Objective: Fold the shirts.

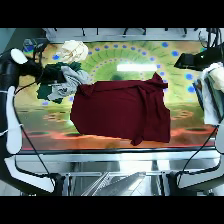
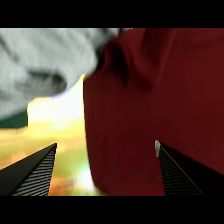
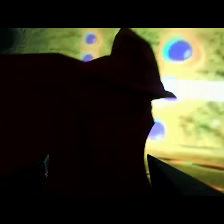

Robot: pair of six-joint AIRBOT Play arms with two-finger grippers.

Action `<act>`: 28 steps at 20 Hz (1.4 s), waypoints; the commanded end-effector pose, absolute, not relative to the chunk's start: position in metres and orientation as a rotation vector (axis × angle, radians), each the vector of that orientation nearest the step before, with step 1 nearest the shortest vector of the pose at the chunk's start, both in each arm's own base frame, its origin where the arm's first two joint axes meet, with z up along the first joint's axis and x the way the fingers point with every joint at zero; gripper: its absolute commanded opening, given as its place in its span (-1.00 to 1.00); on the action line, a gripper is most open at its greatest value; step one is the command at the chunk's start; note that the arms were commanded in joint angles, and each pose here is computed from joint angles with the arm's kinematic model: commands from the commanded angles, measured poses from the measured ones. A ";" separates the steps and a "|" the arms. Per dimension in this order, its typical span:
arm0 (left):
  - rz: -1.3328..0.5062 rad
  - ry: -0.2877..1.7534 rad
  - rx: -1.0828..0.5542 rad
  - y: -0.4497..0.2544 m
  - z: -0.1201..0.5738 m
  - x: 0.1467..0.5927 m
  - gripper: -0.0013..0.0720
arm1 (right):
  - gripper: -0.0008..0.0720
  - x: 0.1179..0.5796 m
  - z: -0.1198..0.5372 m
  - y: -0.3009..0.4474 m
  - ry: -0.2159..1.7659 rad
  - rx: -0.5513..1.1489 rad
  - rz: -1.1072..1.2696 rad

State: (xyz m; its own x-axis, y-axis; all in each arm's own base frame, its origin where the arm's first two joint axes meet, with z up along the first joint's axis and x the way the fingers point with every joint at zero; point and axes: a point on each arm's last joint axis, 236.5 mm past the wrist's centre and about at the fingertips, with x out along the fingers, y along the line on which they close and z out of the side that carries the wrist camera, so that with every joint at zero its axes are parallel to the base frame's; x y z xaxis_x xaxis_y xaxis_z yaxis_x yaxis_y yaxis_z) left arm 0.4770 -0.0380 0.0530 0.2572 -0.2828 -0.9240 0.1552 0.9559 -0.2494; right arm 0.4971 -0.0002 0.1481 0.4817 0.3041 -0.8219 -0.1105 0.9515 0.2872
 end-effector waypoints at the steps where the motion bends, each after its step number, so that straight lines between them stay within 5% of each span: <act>1: -0.264 1.522 -0.233 -0.015 0.015 0.394 0.90 | 0.94 0.448 0.158 0.027 1.166 0.284 0.386; 5: -0.341 1.656 -0.326 -0.029 -0.047 0.328 0.90 | 0.94 0.425 0.174 0.034 1.141 0.276 0.387; 10: -0.452 1.599 -0.571 -0.065 -0.084 0.326 0.79 | 0.94 0.394 0.192 0.042 1.109 0.273 0.389; 11: -0.469 1.607 -0.577 -0.069 -0.089 0.326 0.61 | 0.94 0.389 0.196 0.043 1.098 0.268 0.388; 22: -0.501 1.593 -0.488 -0.104 -0.110 0.336 0.55 | 0.94 0.364 0.237 0.039 0.988 0.224 0.333; 25: -0.527 1.592 -0.448 -0.118 -0.111 0.335 -0.68 | 0.94 0.357 0.233 0.032 1.019 0.198 0.308; 26: -0.531 1.595 -0.447 -0.120 -0.110 0.334 -0.92 | 0.94 0.353 0.226 0.025 1.043 0.172 0.286; 28: -0.524 1.603 -0.461 -0.119 -0.103 0.331 -0.92 | 0.94 0.343 0.192 0.000 1.123 0.148 0.196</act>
State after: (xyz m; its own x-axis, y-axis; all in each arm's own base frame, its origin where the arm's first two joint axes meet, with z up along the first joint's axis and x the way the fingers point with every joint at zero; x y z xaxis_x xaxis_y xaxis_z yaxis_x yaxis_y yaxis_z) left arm 0.3343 -0.1118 -0.1111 -0.0851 -0.5675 -0.8190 0.0160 0.8210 -0.5706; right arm 0.3550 0.0258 0.2199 0.4680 0.3232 -0.8225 -0.1428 0.9462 0.2905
